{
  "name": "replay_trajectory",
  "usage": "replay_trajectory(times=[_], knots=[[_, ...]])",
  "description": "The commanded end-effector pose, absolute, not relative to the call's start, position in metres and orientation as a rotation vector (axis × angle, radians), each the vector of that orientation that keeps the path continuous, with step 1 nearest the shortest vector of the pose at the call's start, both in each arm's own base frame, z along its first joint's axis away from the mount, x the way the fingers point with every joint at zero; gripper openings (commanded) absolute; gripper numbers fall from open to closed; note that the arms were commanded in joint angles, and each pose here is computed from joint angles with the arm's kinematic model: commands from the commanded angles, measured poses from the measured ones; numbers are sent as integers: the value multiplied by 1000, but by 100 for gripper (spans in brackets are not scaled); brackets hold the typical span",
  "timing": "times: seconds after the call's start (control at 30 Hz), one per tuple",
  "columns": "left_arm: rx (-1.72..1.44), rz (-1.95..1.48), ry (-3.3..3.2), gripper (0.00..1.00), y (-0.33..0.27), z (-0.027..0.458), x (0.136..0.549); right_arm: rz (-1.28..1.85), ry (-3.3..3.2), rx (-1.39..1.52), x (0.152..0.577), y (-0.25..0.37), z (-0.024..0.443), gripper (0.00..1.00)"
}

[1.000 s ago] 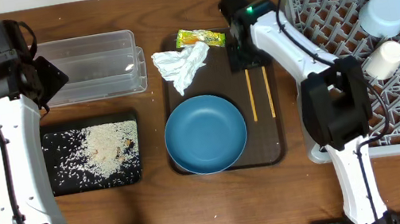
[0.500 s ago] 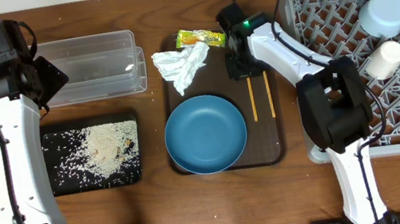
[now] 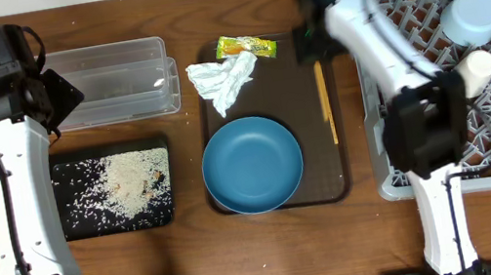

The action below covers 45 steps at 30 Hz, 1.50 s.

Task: Sort waste into correct bins and load items into the dishwasher rack
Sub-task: 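Grasp one chopstick and carry it into the dish rack, then return the right gripper to the tray and grasp the second chopstick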

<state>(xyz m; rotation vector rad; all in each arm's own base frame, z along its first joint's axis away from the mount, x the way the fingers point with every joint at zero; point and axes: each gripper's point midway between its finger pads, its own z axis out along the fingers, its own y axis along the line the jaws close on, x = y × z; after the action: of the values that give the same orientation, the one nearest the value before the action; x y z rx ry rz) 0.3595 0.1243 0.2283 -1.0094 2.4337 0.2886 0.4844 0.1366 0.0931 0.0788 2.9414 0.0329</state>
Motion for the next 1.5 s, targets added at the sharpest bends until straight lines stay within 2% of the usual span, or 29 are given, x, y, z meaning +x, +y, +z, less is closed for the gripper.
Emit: replay_trajectory(times=[0.0,0.1,0.23,0.4,0.67,0.73,0.87,0.93,1.03,1.2,1.33,1.47], knots=[[-1021,291,2417,95,127,233,359,53,2772,93,509,94,166,1],[-1021,291,2417,95,127,233,359,33,2695,65,518,60,196,1],[-1021,291,2417,95,127,233,359,23,2680,-15,521,26,203,1],[-1021,291,2417,95,127,233,359,65,2734,14,516,6,182,1],[-1021,291,2417,95,127,233,359,259,2780,-14,514,31,133,5],[-1021,291,2417,95,127,233,359,281,2792,1,513,37,125,9],[-1021,291,2417,95,127,233,359,285,2813,-5,508,43,117,43],[-1021,291,2417,95,127,233,359,288,2821,-5,506,45,117,54],[-1021,291,2417,95,127,233,359,295,2839,25,500,47,121,60],[-1021,291,2417,95,127,233,359,364,2882,36,484,63,126,61],[-1021,291,2417,95,127,233,359,506,2912,-33,470,97,129,61],[-1021,291,2417,95,127,233,359,501,2918,-129,463,127,128,60]])
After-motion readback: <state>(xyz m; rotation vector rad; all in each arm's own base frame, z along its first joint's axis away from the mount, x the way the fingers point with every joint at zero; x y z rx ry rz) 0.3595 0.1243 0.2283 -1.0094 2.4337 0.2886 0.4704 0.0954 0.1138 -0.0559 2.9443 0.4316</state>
